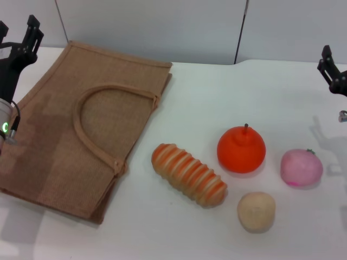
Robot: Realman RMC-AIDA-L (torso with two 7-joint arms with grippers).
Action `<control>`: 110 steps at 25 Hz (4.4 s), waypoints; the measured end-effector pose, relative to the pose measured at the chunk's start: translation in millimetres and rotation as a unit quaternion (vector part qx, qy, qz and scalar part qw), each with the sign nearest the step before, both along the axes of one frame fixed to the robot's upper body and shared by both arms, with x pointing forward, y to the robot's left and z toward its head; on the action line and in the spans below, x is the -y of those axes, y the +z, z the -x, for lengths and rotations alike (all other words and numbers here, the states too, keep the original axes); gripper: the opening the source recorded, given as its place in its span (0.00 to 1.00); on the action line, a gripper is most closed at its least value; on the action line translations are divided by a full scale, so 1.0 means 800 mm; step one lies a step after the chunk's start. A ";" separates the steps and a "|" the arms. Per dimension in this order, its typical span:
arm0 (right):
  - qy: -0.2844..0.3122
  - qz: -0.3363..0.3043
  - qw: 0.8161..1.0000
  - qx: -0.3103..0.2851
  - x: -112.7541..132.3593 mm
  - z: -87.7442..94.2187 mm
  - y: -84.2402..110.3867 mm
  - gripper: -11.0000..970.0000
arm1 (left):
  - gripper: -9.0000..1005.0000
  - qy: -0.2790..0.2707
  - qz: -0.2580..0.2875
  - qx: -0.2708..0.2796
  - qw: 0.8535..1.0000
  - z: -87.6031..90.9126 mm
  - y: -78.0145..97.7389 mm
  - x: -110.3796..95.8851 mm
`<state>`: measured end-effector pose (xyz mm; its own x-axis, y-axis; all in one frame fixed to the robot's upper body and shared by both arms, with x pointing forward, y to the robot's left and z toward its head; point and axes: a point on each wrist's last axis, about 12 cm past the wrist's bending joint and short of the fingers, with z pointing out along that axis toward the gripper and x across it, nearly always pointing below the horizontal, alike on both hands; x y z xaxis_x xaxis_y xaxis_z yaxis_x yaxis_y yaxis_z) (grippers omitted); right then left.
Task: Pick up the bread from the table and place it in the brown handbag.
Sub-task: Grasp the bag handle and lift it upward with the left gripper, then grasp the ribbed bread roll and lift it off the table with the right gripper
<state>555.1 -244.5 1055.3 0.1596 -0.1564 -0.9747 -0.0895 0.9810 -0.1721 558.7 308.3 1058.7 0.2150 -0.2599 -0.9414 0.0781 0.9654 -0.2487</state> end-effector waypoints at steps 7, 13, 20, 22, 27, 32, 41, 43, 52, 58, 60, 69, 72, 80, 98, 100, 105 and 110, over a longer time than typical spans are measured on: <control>0.000 0.000 1.000 0.000 0.000 0.000 0.000 0.93 | 0.77 0.000 -0.001 0.000 1.000 0.000 0.000 0.000; -0.001 0.001 1.000 -0.001 0.001 0.000 -0.001 0.93 | 0.77 -0.026 0.028 -0.009 0.999 -0.002 0.000 -0.003; -0.003 0.003 1.000 -0.004 0.003 0.002 -0.002 0.93 | 0.69 -0.149 0.108 -0.064 0.981 -0.019 0.020 -0.032; -0.003 0.003 1.000 -0.003 0.003 0.002 -0.002 0.93 | 0.66 -0.183 0.116 -0.097 0.971 -0.025 0.029 -0.041; -0.003 0.003 1.000 -0.003 0.004 0.001 -0.002 0.93 | 0.66 -0.236 0.129 -0.200 0.942 -0.038 0.048 -0.054; -0.005 0.004 1.000 -0.004 0.006 0.002 -0.003 0.93 | 0.67 -0.238 0.106 -0.326 0.909 -0.044 0.063 -0.070; -0.008 0.005 1.000 -0.005 0.009 0.002 -0.003 0.93 | 0.67 -0.237 0.021 -0.479 0.845 -0.055 0.088 -0.077; -0.008 0.005 1.000 -0.005 0.009 0.001 -0.003 0.93 | 0.67 -0.239 0.007 -0.492 0.837 -0.057 0.090 -0.074; -0.008 0.004 1.000 -0.004 0.009 0.001 -0.002 0.93 | 0.67 -0.248 -0.019 -0.523 0.815 -0.067 0.084 -0.058; -0.009 0.004 1.000 -0.002 0.009 0.001 -0.001 0.93 | 0.67 -0.240 -0.029 -0.541 0.806 -0.071 0.077 -0.052; -0.009 0.004 1.000 -0.002 0.009 0.001 -0.001 0.93 | 0.67 -0.236 -0.031 -0.542 0.806 -0.073 0.075 -0.051; -0.008 0.004 1.000 -0.002 0.008 0.000 -0.001 0.93 | 0.67 -0.231 -0.045 -0.535 0.812 -0.090 0.067 -0.037; -0.007 0.003 1.000 -0.001 0.007 0.000 -0.001 0.93 | 0.67 -0.232 -0.048 -0.534 0.812 -0.093 0.065 -0.034; -0.008 0.002 1.000 0.000 0.007 0.001 0.000 0.93 | 0.66 -0.224 -0.062 -0.546 0.805 -0.093 0.057 -0.030; -0.005 0.000 1.000 0.002 0.005 0.001 0.001 0.93 | 0.31 -0.204 -0.073 -0.565 0.796 -0.098 0.057 -0.027; -0.005 0.000 1.000 0.002 0.004 0.001 0.001 0.93 | 0.27 -0.198 -0.074 -0.568 0.795 -0.099 0.056 -0.026; -0.005 0.000 1.000 0.001 0.005 0.002 0.000 0.93 | 0.19 -0.188 -0.079 -0.568 0.798 -0.102 0.054 -0.023; -0.005 0.002 1.000 -0.004 0.006 0.002 -0.002 0.93 | 0.18 -0.179 -0.069 -0.553 0.810 -0.105 0.055 -0.023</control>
<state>553.4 -249.0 1053.6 0.1512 -0.1620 -0.9751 -0.0814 0.9811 -0.1756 642.4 326.4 1102.9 -0.8469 0.0057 -0.5317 0.1631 0.9545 -0.2495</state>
